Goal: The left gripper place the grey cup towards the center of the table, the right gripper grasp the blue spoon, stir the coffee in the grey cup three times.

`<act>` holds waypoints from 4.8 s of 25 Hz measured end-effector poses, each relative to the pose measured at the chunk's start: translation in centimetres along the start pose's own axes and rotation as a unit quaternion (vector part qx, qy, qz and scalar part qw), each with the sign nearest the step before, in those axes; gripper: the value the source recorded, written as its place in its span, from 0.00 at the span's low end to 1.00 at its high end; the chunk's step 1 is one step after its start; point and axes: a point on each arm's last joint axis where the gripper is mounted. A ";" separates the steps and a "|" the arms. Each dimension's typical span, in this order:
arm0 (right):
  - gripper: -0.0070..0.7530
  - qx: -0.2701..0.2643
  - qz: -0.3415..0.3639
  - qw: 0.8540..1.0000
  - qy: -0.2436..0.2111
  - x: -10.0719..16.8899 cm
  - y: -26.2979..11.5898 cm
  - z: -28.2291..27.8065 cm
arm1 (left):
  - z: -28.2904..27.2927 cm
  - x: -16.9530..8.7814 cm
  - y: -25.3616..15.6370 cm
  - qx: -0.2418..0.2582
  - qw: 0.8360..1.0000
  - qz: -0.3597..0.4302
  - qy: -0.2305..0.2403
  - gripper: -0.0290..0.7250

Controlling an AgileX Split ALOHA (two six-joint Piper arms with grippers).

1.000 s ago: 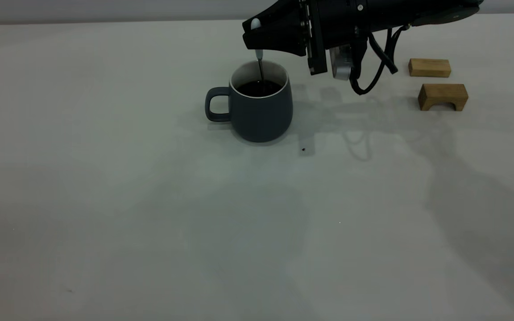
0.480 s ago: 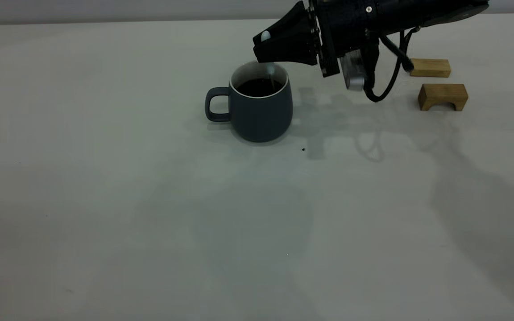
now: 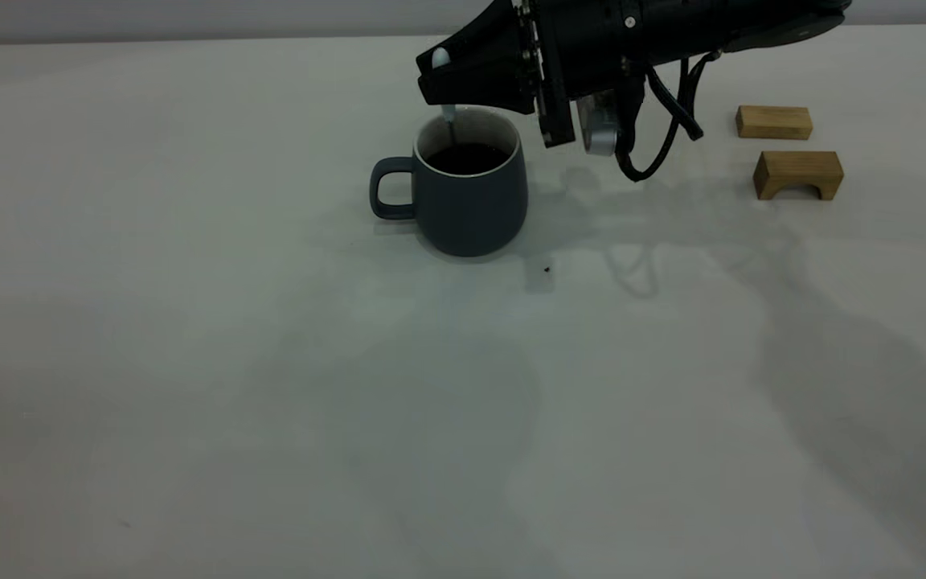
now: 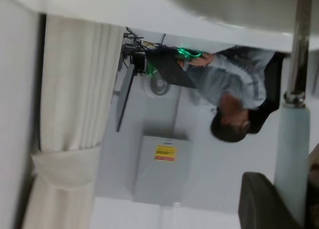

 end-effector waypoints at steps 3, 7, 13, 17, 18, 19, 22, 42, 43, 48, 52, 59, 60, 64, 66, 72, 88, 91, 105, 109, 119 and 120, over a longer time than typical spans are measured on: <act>0.19 -0.016 -0.030 0.999 -0.010 0.0 0.5 -0.5 | 0.0 0.0 0.0 0.000 1.000 0.000 0.000 0.82; 0.19 -0.036 -0.034 0.998 -0.029 -0.1 1.3 -1.7 | 0.0 0.0 0.0 0.000 1.000 0.000 0.000 0.82; 0.19 -0.035 0.098 0.994 -0.030 -0.1 1.1 -1.8 | 0.0 0.0 0.0 0.000 1.000 0.000 0.000 0.82; 0.19 -0.017 0.095 0.995 -0.021 -0.2 0.5 -0.7 | 0.0 0.0 0.0 0.000 1.000 0.000 0.000 0.82; 0.19 -0.010 0.080 0.997 -0.015 -0.1 0.3 -0.5 | 0.0 0.0 0.0 0.000 1.000 0.000 0.000 0.82; 0.19 -0.004 0.054 0.998 -0.010 -0.1 0.2 -0.3 | 0.0 0.0 0.0 0.000 1.000 0.000 0.000 0.82; 0.19 -0.001 -0.029 1.000 0.005 0.2 0.1 -0.3 | 0.0 0.0 0.0 0.000 1.000 0.000 0.000 0.82; 0.19 -0.039 -0.128 0.990 -0.052 -0.5 1.3 -1.5 | 0.0 0.0 0.0 0.000 1.000 0.000 0.000 0.82; 0.19 -0.040 -0.129 0.989 -0.056 -0.5 1.3 -1.5 | 0.0 0.0 0.0 0.000 1.000 0.000 0.000 0.82; 0.21 -0.044 -0.134 0.988 -0.064 -0.6 1.4 -1.6 | 0.0 0.0 0.0 0.000 1.000 0.000 0.000 0.82; 0.36 -0.051 -0.143 0.985 -0.084 -1.0 1.6 -1.6 | 0.0 0.0 0.0 0.000 1.000 0.000 0.000 0.82; 0.70 -0.066 -0.166 0.977 -0.119 -1.5 2.0 -1.8 | 0.0 0.0 0.0 0.000 1.000 0.000 0.000 0.82; 0.74 -0.069 -0.176 0.974 -0.125 -1.5 1.9 -1.9 | 0.0 0.0 0.0 0.000 1.000 0.000 0.000 0.82; 0.84 -0.083 -0.257 0.950 -0.156 -0.9 -0.2 -2.8 | 0.0 0.0 0.0 0.000 1.000 0.000 0.000 0.82; 0.85 -0.094 -0.329 0.924 -0.174 0.2 -2.7 -3.7 | 0.0 0.0 0.0 0.000 1.000 0.000 0.000 0.82; 0.79 -0.139 -0.584 0.768 -0.223 3.5 -11.7 -7.2 | 0.0 0.0 0.0 0.000 1.000 0.000 0.000 0.82; 0.42 -0.284 -0.800 0.478 -0.227 0.7 -33.4 -18.0 | 0.0 0.0 0.0 0.000 1.000 0.000 0.000 0.82; 0.36 -0.339 -0.781 0.464 -0.244 -1.3 -35.2 -20.2 | 0.0 0.0 0.0 0.000 1.000 0.000 0.000 0.82; 0.31 -0.424 -0.722 0.444 -0.317 -19.9 -34.1 -26.7 | 0.0 0.0 0.0 0.000 1.000 0.000 0.000 0.82; 0.31 -0.449 -0.726 0.418 -0.309 -26.1 -32.8 -28.1 | 0.0 0.0 0.0 0.000 1.000 0.000 0.000 0.82; 0.32 -0.521 -0.734 0.354 -0.255 -36.2 -27.9 -29.5 | 0.0 0.0 0.0 0.000 1.000 0.000 0.000 0.82; 0.32 -0.533 -0.730 0.348 -0.249 -36.6 -27.2 -29.4 | 0.0 0.0 0.0 0.000 1.000 0.000 0.000 0.82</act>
Point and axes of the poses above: a point on each arm's last joint axis where the gripper is mounted, z pointing out along that axis toward the gripper, x along the wrist's bending axis when the last joint is at zero, y = z × x, and after that the axes turned 7 degrees about z, right-handed
